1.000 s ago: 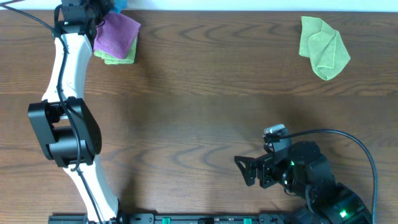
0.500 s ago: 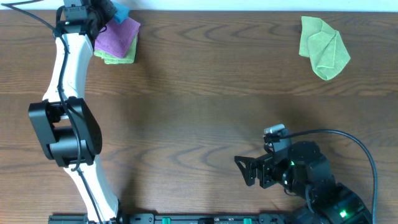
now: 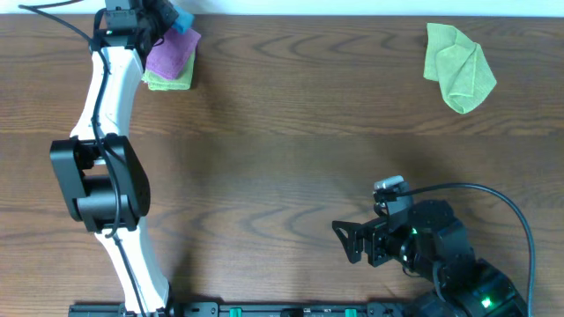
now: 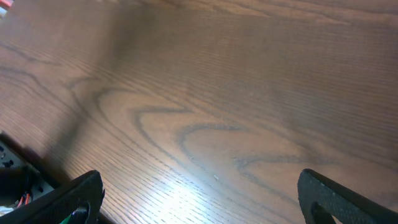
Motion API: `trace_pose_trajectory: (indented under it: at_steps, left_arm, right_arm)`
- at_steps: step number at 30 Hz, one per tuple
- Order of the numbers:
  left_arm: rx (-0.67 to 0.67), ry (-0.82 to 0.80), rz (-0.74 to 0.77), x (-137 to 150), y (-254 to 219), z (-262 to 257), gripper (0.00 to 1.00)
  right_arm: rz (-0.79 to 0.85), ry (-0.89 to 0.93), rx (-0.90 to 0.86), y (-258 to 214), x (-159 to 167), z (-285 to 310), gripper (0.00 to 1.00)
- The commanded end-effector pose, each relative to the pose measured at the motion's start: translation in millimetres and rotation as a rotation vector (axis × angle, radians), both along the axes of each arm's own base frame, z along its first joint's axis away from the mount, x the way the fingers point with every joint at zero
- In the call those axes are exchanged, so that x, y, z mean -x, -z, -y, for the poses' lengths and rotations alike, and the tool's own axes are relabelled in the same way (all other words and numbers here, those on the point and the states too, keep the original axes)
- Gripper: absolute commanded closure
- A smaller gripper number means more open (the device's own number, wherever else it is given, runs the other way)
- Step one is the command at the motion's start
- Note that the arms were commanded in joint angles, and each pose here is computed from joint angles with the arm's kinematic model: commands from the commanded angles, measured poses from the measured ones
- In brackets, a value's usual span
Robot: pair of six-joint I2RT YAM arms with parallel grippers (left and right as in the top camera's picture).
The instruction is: Fold the cloth
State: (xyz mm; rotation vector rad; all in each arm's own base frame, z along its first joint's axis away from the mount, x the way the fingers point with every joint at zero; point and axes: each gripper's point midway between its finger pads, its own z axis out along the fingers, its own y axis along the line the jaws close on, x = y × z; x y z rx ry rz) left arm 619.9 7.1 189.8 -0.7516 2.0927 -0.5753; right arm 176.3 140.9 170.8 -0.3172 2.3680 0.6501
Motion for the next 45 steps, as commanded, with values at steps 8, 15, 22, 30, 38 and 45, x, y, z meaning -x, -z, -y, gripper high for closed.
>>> trace_pose_trajectory:
  at_steps: [8,15,22,30,38,45]
  left_arm:
    - [-0.012,-0.034,-0.098,11,18,-7,0.94]
    - [-0.067,-0.064,-0.199,26,44,-16,0.94]
    - [-0.097,-0.078,-0.245,35,63,-22,0.87]
    - [-0.110,-0.068,-0.263,38,67,-23,0.61]
    - [-0.101,-0.082,-0.331,52,77,-35,0.50]
    - [-0.112,-0.068,-0.393,67,85,-50,0.40]
  right_arm:
    - [-0.012,0.013,0.001,3,0,2,0.01]
    - [-0.012,0.013,0.001,4,0,2,0.01]
    - [-0.012,0.013,0.001,4,0,2,0.01]
    - [-0.012,0.013,0.001,4,0,2,0.01]
    - [-0.012,0.013,0.001,4,0,2,0.01]
    - [-0.012,0.013,0.001,4,0,2,0.01]
